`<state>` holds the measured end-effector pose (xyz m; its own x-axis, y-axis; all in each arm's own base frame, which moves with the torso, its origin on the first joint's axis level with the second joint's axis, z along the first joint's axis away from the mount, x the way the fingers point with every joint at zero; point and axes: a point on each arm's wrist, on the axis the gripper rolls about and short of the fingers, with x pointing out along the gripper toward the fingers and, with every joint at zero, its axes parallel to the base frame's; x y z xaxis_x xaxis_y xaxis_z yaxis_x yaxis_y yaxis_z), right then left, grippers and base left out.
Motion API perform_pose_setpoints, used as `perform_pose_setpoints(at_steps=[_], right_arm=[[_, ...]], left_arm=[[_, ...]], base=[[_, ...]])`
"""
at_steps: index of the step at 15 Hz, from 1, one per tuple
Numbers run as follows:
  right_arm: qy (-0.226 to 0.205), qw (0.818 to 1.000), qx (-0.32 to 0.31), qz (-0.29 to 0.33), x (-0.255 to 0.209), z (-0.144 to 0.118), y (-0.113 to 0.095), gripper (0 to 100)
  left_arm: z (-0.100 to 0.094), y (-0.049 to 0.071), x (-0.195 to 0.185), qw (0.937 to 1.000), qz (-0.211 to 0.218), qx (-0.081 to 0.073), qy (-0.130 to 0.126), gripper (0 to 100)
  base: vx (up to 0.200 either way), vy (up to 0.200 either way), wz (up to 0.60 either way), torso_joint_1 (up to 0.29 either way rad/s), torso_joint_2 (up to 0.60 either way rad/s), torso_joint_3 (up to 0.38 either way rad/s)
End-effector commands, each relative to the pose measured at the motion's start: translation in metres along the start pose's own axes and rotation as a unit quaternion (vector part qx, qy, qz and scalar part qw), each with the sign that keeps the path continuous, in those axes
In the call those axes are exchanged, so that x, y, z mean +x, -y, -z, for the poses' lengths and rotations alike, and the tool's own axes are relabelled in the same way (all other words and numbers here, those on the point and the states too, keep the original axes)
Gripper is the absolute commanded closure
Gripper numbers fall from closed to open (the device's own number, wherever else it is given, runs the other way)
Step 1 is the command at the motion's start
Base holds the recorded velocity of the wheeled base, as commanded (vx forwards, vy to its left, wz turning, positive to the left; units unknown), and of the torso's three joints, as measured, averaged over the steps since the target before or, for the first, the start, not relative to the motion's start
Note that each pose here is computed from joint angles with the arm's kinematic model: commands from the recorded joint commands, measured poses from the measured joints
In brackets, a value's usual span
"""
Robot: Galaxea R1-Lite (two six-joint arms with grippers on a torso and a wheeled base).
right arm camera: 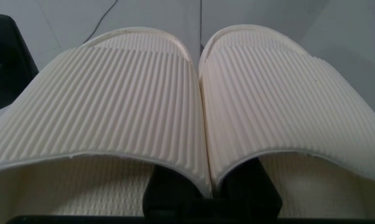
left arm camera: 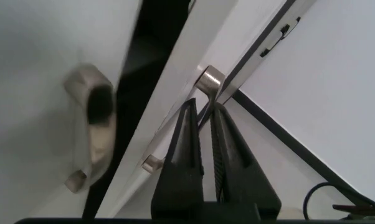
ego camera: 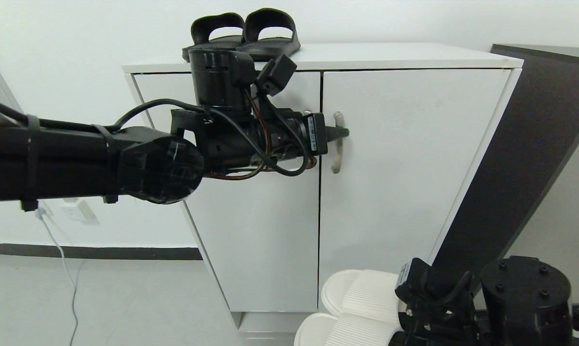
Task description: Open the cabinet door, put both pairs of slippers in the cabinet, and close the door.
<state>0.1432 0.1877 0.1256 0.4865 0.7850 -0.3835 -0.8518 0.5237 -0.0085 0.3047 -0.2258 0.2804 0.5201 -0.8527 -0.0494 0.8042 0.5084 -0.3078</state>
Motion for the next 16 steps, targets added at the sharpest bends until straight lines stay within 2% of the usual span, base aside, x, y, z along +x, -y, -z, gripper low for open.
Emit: perform_pose_setpoints(at_steps=[1,3,4,7,12,14,16], right_arm=[[-0.002,1.000,-0.001,-0.004,-0.001,0.001,-0.002,100],[0.000,1.000,-0.003,-0.022,-0.002,0.004,-0.004,100],[0.000,1.000,-0.003,-0.025,-0.003,0.005,-0.004,100],[0.017,0.998,-0.008,-0.061,-0.007,0.011,-0.010,100],[0.021,0.996,-0.013,-0.082,-0.010,0.015,-0.015,100],[0.022,0.996,-0.016,-0.084,-0.010,0.014,-0.017,100],[0.022,0.996,-0.017,-0.084,-0.010,0.014,-0.017,100]], left_arm=[[-0.003,0.009,-0.011,1.0000,0.008,0.002,0.003,100],[0.001,0.021,-0.021,0.9998,0.020,0.002,-0.004,100],[0.002,0.023,-0.023,0.9997,0.022,0.002,-0.005,100],[0.007,0.045,-0.043,0.9991,0.040,0.004,-0.013,100],[0.012,0.071,-0.081,0.9978,0.064,0.012,-0.013,100],[0.014,0.072,-0.088,0.9979,0.062,0.012,-0.015,100],[0.014,0.062,-0.087,0.9989,0.045,0.007,-0.015,100]], base=[[0.000,0.000,0.00,0.000,0.00,0.000],[0.000,0.000,0.00,0.000,0.00,0.000],[0.000,0.000,0.00,0.000,0.00,0.000],[0.000,0.000,0.00,0.000,0.00,0.000],[0.000,0.000,0.00,0.000,0.00,0.000],[0.000,0.000,0.00,0.000,0.00,0.000],[0.000,0.000,0.00,0.000,0.00,0.000]])
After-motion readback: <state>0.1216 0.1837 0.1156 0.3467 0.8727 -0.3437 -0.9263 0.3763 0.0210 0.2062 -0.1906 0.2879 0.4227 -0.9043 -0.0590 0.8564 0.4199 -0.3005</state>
